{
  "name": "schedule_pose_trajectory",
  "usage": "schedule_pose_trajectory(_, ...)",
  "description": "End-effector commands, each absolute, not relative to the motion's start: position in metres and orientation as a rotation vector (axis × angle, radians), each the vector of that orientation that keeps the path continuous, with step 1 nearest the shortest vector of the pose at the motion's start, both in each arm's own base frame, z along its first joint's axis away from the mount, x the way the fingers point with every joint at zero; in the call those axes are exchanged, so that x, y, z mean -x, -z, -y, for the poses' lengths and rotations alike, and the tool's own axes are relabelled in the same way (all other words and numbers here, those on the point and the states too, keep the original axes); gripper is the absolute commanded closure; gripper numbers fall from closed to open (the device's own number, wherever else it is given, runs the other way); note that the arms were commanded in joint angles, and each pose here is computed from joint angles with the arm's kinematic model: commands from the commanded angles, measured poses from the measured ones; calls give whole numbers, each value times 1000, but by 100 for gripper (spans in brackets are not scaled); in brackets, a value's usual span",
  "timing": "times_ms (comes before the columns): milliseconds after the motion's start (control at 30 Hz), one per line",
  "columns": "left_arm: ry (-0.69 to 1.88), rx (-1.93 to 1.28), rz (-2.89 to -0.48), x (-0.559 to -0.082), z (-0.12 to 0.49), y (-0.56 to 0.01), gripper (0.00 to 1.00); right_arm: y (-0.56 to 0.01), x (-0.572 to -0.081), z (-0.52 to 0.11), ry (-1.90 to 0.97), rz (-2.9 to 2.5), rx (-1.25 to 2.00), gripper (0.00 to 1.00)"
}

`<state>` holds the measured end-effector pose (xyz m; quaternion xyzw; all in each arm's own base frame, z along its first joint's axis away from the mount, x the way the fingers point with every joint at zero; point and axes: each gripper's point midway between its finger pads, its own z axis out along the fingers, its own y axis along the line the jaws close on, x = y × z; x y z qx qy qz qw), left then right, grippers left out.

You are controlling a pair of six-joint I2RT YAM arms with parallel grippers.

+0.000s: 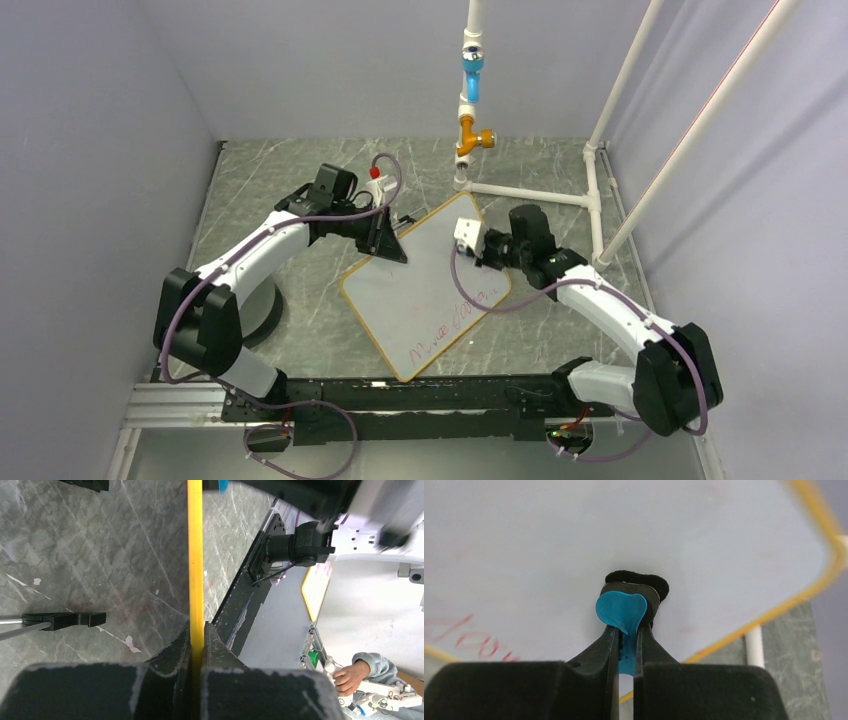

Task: Erase the whiteboard
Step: Erase the whiteboard at the center of the board.

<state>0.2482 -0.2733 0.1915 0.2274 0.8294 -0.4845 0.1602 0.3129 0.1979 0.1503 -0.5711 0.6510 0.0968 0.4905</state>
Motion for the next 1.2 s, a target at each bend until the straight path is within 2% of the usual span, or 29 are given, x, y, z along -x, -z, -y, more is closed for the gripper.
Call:
schedule_pose_trajectory(0, 1591, -833, -2177, -231, 287, -234, 100, -103, -242, -201, -389, -1343, 1782, 100)
schedule_pose_trajectory(133, 1644, -849, -2183, -227, 287, -231, 100, -96, -210, -208, -496, -1186, 1872, 100)
schedule_pose_trajectory(267, 1664, -876, -2193, -229, 289, -230, 100, -117, -222, -237, -470, -1158, 1828, 100)
schedule_pose_trajectory(400, 1670, -872, -2198, -233, 291, -231, 100, -158, -232, -293, -419, -1162, 1781, 100)
schedule_pose_trajectory(600, 1677, -858, -2189, -236, 293, -236, 100, -150, -200, -342, -386, -1233, 1883, 100)
schedule_pose_trajectory(767, 1678, -849, -2193, -236, 291, -236, 100, -132, -195, -325, -296, -1312, 1936, 100)
schedule_pose_trajectory(900, 1678, -829, -2194, -235, 288, -236, 100, -128, -236, -283, -43, -1531, 1773, 100)
schedule_pose_trajectory(1167, 1701, -764, -2194, -231, 285, -234, 100, -173, -318, -196, 98, -1727, 1299, 100)
